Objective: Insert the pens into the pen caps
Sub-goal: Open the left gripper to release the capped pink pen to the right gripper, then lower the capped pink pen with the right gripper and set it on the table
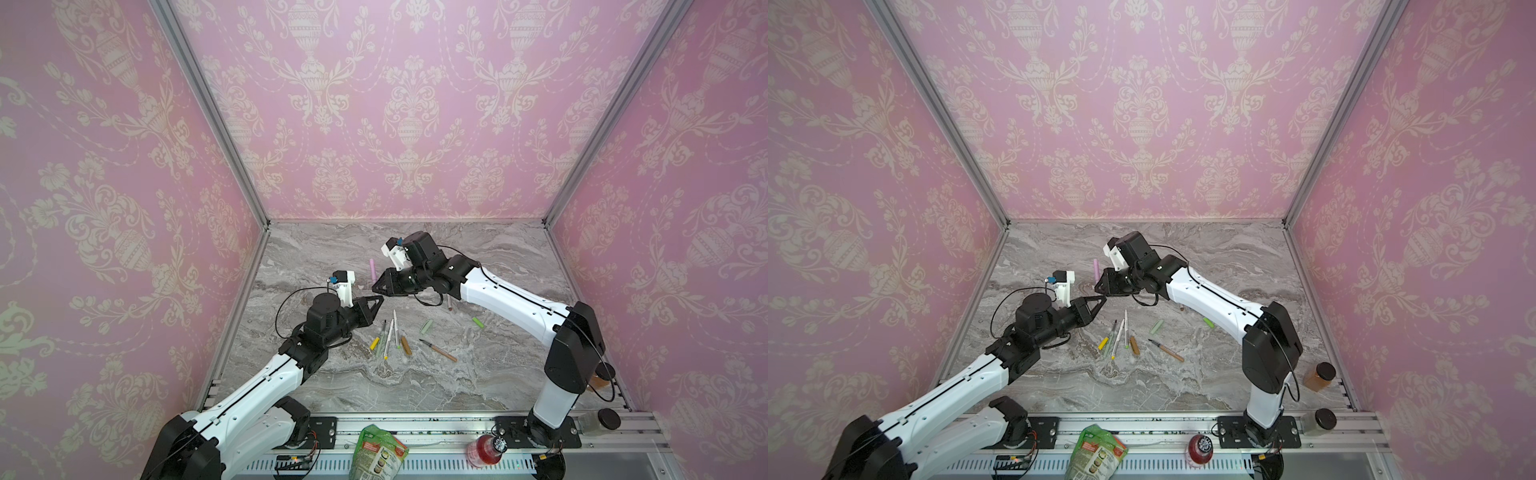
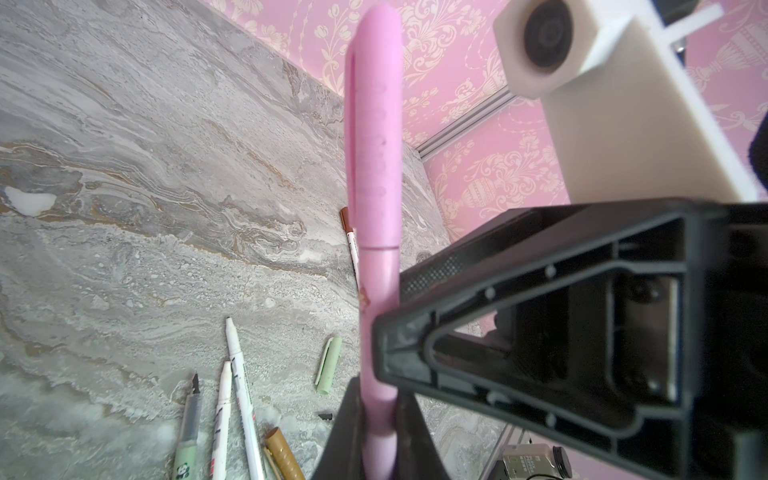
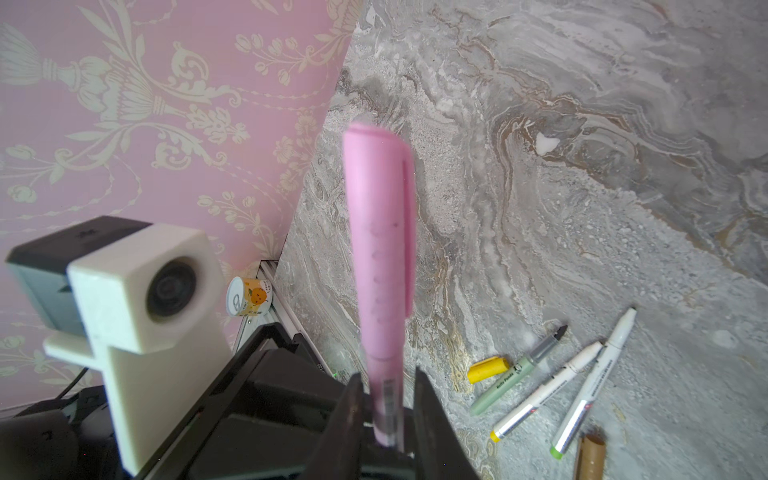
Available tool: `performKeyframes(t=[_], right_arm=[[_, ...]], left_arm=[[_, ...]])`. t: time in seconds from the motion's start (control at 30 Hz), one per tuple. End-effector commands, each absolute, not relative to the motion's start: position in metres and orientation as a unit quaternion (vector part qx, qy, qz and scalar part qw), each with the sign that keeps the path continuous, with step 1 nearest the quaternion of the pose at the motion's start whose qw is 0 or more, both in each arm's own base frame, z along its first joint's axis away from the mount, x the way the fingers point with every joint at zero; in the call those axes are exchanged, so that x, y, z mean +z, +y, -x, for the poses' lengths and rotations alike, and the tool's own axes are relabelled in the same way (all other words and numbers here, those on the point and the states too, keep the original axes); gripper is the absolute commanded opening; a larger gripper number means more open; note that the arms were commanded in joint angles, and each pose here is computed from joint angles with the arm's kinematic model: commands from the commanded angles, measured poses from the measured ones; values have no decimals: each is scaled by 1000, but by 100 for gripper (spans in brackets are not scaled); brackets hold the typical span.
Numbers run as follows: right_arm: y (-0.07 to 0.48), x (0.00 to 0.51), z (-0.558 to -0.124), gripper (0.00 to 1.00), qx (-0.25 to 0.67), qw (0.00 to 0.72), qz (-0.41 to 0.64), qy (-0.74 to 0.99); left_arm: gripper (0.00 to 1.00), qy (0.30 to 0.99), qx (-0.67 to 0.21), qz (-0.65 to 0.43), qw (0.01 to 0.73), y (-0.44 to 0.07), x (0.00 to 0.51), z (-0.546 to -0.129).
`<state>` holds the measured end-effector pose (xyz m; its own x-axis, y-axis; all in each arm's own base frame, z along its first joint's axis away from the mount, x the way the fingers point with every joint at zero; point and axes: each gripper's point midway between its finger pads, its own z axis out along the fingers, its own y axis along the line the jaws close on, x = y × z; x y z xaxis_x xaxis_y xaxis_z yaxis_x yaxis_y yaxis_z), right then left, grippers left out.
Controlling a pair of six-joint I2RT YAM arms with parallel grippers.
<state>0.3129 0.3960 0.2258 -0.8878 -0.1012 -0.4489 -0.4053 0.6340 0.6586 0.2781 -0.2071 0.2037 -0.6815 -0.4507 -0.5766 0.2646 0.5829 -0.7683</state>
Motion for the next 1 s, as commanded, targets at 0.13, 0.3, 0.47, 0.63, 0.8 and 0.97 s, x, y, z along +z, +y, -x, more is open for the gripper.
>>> performKeyframes(t=[0.13,0.3,0.47,0.63,0.8,0.97], right_arm=[[399,219,-319,19,398,195,140,885],[402,213,-325,30,394,198,137,887],[403,214,-328,20,394,202,134,886],[397,217,-330,4,382,210,122,892],[378,205,-338,2,341,201,90,914],[339,179,-345,3,280,173,56,943]], left_arm=[[0,786,-481,52,384,-216,215,-278],[0,788,-484,49,378,-218,214,-278],[0,790,-477,54,381,-215,213,-278],[1,793,-461,66,393,-208,209,-282],[38,794,-446,71,407,-199,207,-279],[69,810,-411,72,412,-185,191,-269]])
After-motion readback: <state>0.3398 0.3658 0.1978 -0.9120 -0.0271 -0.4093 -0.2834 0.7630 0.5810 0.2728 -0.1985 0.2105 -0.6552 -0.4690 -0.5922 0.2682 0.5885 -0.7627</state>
